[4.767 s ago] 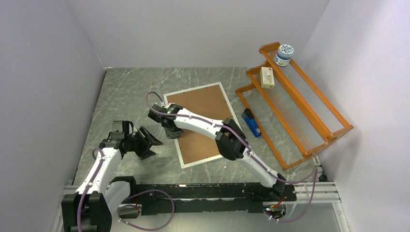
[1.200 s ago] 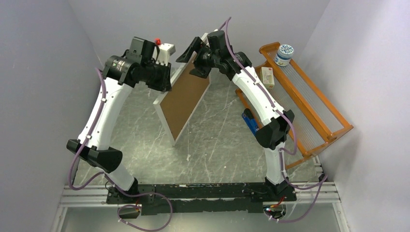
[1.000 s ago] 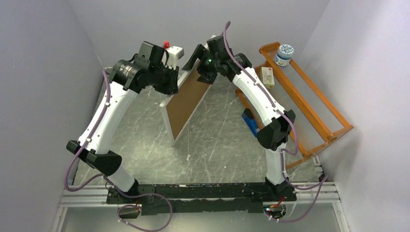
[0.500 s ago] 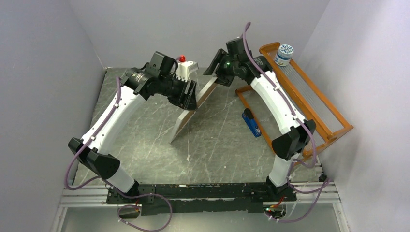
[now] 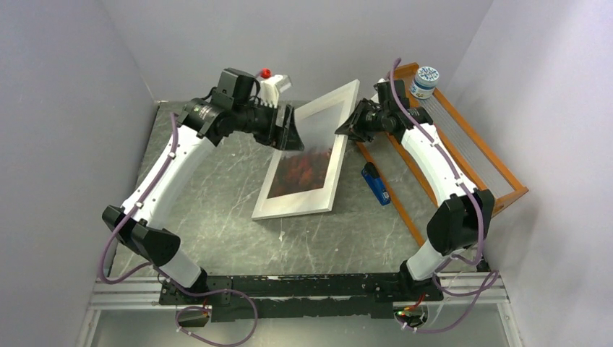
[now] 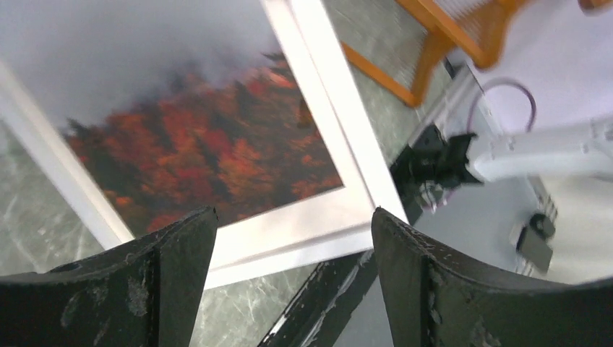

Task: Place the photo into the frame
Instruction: Turn over the photo frame at the center of the board.

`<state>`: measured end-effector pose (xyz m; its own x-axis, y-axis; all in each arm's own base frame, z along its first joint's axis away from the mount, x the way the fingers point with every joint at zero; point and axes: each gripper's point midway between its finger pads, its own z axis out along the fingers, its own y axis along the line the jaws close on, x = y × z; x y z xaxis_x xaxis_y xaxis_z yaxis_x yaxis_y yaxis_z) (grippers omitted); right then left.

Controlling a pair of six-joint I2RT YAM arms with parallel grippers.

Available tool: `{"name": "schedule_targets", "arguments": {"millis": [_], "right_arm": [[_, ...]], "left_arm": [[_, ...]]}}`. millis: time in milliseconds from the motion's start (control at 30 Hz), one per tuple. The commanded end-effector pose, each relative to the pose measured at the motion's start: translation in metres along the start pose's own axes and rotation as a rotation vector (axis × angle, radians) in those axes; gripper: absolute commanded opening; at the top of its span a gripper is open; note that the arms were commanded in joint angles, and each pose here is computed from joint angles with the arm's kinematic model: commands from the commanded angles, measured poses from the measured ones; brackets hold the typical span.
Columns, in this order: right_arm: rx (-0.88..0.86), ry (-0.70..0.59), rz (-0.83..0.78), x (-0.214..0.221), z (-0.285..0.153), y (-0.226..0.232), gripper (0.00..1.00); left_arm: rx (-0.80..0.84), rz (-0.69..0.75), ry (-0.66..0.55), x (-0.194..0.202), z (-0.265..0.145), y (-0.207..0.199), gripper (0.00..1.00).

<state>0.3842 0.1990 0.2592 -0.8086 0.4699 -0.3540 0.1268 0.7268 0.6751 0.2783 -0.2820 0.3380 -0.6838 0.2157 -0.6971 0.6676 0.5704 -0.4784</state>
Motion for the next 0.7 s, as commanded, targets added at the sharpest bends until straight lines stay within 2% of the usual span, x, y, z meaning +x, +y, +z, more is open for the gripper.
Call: {"name": "schedule_targets", "arguments": {"millis": [0, 133, 267, 533, 667], "right_arm": [[-0.342, -0.011, -0.277, -0.002, -0.013, 0.052, 0.16], [-0.412, 0.053, -0.290, 0.006, 0.008, 0.051, 0.15], [-0.470, 0.103, -0.266, 0.012, 0.030, 0.051, 0.14], [-0.427, 0.144, -0.223, 0.023, 0.075, 0.035, 0.16], [-0.429, 0.137, -0.206, 0.034, 0.097, 0.026, 0.19]], "left_arm": [[-0.196, -0.197, -0.139, -0.026, -0.014, 0.061, 0.83], [-0.336, -0.469, -0.184, -0.003, -0.034, 0.138, 0.81], [-0.454, -0.651, -0.192, 0.037, -0.054, 0.200, 0.82], [-0.569, -0.917, -0.090, 0.127, -0.053, 0.268, 0.81], [-0.531, -1.010, -0.058, 0.155, -0.041, 0.285, 0.82]]}}
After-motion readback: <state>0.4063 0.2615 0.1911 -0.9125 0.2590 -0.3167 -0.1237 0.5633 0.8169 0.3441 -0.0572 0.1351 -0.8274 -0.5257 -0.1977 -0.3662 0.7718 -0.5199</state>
